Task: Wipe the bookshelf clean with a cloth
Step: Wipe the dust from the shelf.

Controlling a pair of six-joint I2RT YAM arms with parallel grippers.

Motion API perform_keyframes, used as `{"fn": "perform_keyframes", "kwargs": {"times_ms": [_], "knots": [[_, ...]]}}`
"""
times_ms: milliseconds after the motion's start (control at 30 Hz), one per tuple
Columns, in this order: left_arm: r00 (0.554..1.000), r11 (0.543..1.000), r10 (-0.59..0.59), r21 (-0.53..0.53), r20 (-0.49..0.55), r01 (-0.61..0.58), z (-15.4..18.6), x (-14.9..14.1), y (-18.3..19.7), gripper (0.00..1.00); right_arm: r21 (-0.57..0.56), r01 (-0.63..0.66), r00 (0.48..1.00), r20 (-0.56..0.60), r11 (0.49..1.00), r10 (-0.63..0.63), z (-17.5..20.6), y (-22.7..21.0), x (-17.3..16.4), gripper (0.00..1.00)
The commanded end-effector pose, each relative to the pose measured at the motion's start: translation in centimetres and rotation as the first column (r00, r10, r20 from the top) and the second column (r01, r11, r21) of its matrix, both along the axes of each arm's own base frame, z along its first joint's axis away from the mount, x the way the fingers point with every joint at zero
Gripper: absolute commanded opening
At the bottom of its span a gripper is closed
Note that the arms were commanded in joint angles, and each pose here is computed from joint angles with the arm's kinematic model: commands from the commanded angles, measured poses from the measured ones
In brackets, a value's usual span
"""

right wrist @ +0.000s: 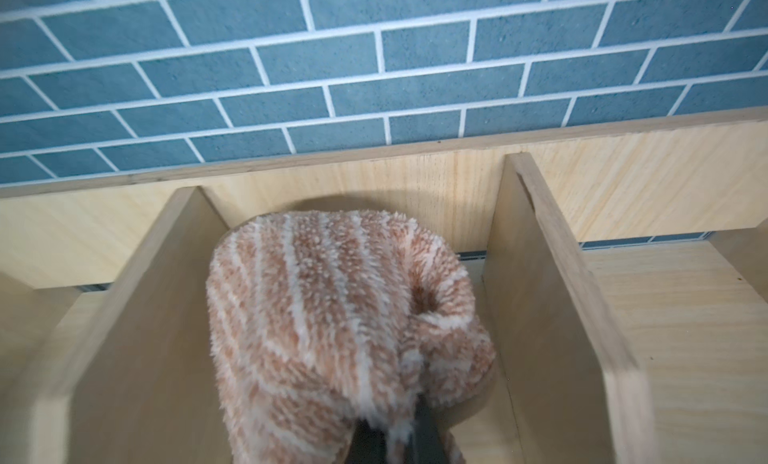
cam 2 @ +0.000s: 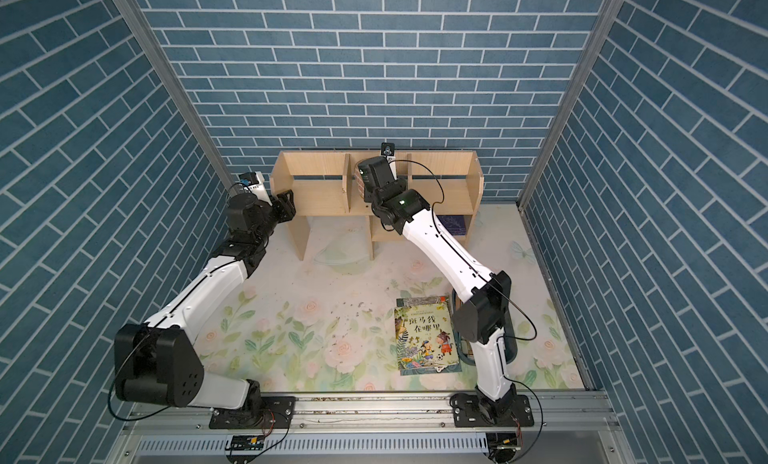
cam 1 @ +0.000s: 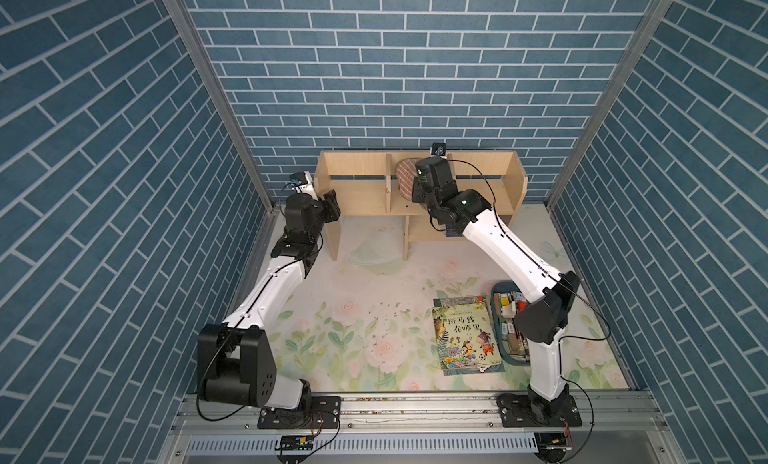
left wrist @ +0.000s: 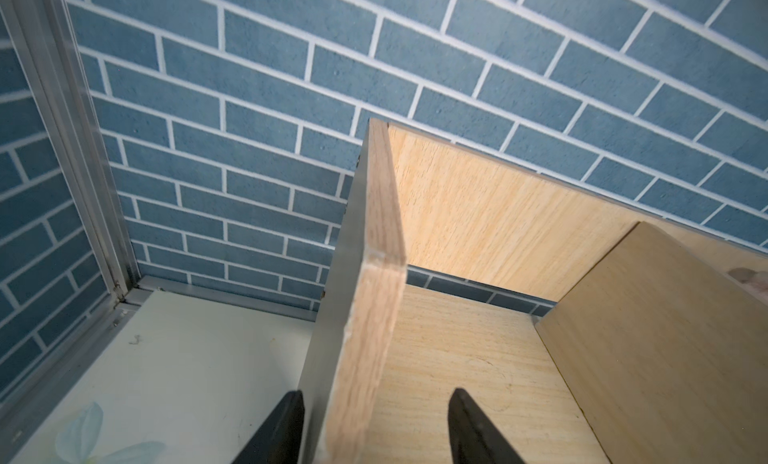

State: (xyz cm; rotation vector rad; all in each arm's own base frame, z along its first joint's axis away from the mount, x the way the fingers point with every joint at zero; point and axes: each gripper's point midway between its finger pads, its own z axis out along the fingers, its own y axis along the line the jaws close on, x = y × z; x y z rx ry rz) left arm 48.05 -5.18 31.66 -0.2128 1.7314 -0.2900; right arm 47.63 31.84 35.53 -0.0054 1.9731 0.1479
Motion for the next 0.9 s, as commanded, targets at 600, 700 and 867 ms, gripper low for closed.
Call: {"fn": "perform_keyframes", "kwargs": {"times_ms": [600, 700, 867], "knots": [[0.991, 0.997, -0.082, 0.010, 0.102, 0.082, 1.2, -0.3, -1.5, 0.20, 0.025, 0.037, 0.991, -0.130, 0.999, -0.033, -5.8, -2.7, 1.1, 0.00], [0.991, 0.997, -0.079, 0.014, 0.111, 0.078, 1.3, -0.6, -1.4, 0.16, 0.069, -0.007, 0.991, -0.130, 0.998, 0.016, -5.4, -1.0, 1.6, 0.00], [0.989, 0.996, -0.086, 0.015, 0.120, 0.085, 1.5, -0.7, -1.5, 0.14, 0.088, -0.123, 0.987, -0.091, 0.989, 0.131, -4.6, 3.1, 0.6, 0.00]]}}
